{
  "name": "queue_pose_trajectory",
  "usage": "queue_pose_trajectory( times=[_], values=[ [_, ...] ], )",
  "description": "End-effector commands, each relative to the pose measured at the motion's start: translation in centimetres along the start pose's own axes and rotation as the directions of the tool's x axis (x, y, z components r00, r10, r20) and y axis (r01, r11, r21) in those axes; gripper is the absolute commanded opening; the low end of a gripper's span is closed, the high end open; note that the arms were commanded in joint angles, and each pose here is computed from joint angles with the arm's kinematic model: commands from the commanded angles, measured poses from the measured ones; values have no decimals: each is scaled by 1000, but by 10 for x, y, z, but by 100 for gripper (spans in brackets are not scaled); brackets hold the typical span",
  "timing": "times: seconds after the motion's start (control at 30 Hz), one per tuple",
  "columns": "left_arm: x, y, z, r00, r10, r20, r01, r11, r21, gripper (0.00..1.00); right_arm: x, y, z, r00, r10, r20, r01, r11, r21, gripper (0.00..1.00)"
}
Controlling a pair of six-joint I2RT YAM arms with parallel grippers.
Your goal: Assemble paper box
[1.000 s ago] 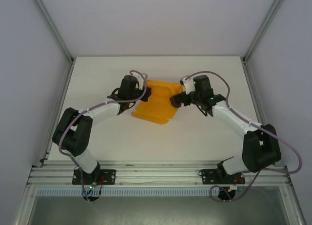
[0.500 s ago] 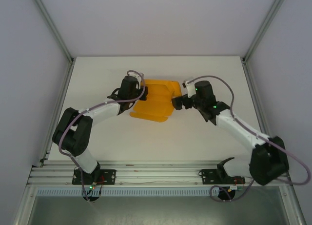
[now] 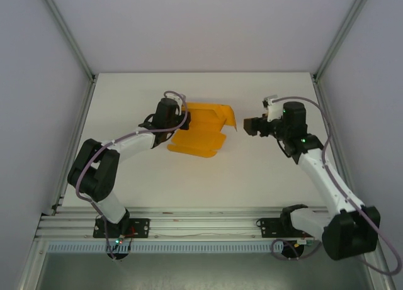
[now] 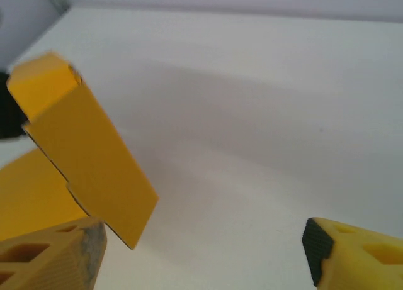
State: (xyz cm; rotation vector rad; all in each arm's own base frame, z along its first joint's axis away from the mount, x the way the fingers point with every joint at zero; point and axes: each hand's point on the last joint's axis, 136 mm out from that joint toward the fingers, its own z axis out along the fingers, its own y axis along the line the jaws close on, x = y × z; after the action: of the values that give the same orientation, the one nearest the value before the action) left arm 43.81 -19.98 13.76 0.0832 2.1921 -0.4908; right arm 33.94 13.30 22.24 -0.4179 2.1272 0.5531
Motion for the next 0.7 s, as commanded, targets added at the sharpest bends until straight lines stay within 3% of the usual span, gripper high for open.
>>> queue_pose_trajectory(
  times=[0.0, 0.17, 0.37, 0.53, 0.67],
  values=[
    [-9, -1, -9, 1000, 6, 23, -6, 1000, 3, 0, -1, 25, 7, 996, -42, -73, 28, 984, -174, 69],
    [-11, -3, -9, 1000, 9, 27, -9, 1000, 15, 0, 4, 56, 25, 984, -120, -130, 69, 935, -347, 55],
    [-11, -5, -9, 1000, 13, 20, -14, 1000, 20, 0, 5, 75, 46, 971, -181, -156, 109, 916, -386, 53],
    [-12, -7, -9, 1000, 11, 27, -12, 1000, 25, 0, -1, 78, 66, 969, -201, -146, 144, 933, -331, 64],
    [-13, -4, -8, 1000, 8, 30, -8, 1000, -8, 0, -8, 81, 84, 971, -187, -151, 145, 957, -250, 57]
  ],
)
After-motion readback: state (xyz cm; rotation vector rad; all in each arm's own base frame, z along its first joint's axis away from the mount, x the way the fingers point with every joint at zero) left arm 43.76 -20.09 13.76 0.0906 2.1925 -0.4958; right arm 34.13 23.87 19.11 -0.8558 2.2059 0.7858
